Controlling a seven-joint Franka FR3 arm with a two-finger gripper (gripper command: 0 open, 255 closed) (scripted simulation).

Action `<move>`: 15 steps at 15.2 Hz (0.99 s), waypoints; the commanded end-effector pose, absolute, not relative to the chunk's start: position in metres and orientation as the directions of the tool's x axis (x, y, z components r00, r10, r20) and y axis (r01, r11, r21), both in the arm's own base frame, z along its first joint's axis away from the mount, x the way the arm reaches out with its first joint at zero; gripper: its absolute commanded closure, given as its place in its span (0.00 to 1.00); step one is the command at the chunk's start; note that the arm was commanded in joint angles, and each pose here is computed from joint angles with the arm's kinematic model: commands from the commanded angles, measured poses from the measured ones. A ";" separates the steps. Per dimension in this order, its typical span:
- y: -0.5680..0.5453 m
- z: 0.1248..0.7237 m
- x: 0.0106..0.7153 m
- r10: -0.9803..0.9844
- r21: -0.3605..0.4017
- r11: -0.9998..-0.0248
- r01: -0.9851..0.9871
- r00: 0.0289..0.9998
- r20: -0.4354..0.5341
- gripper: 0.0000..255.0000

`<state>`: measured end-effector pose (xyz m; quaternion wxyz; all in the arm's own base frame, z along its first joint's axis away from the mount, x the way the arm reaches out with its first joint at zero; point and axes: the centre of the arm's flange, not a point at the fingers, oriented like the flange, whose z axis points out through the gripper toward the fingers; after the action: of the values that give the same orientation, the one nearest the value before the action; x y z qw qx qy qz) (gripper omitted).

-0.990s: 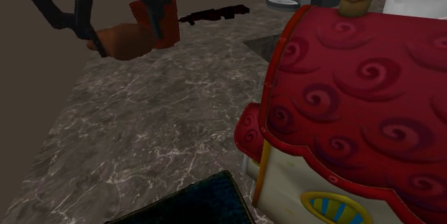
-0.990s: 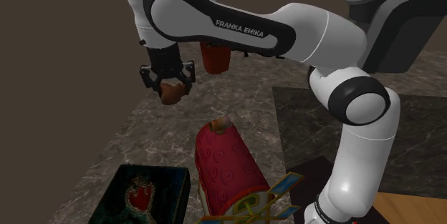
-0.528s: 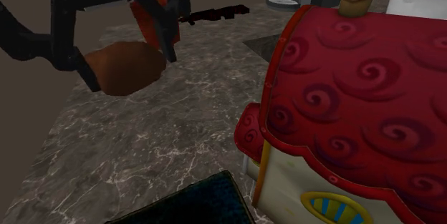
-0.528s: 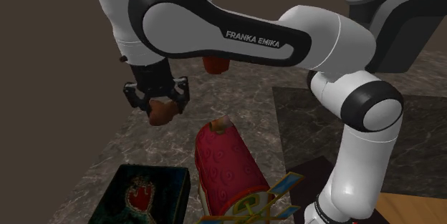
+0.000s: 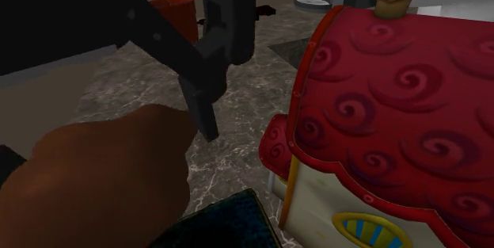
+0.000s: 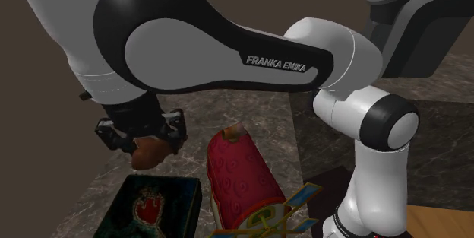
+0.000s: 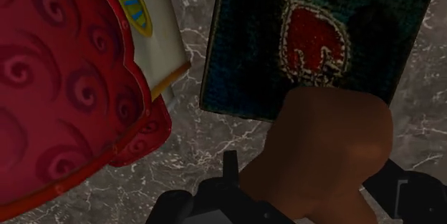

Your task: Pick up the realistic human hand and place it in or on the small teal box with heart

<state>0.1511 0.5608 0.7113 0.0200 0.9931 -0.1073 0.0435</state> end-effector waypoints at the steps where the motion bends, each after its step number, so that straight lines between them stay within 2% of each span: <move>1: 0.570 0.713 0.124 -0.213 0.030 -0.976 -0.216 0.973 0.091 1.00; 7: 0.605 0.714 0.054 -0.213 0.030 -0.976 -0.216 0.973 0.091 1.00; 15: 0.605 0.672 0.054 -0.213 0.030 -0.976 -0.216 0.973 0.091 1.00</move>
<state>0.0544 0.6042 0.6776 0.0202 0.9930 -0.1078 0.0439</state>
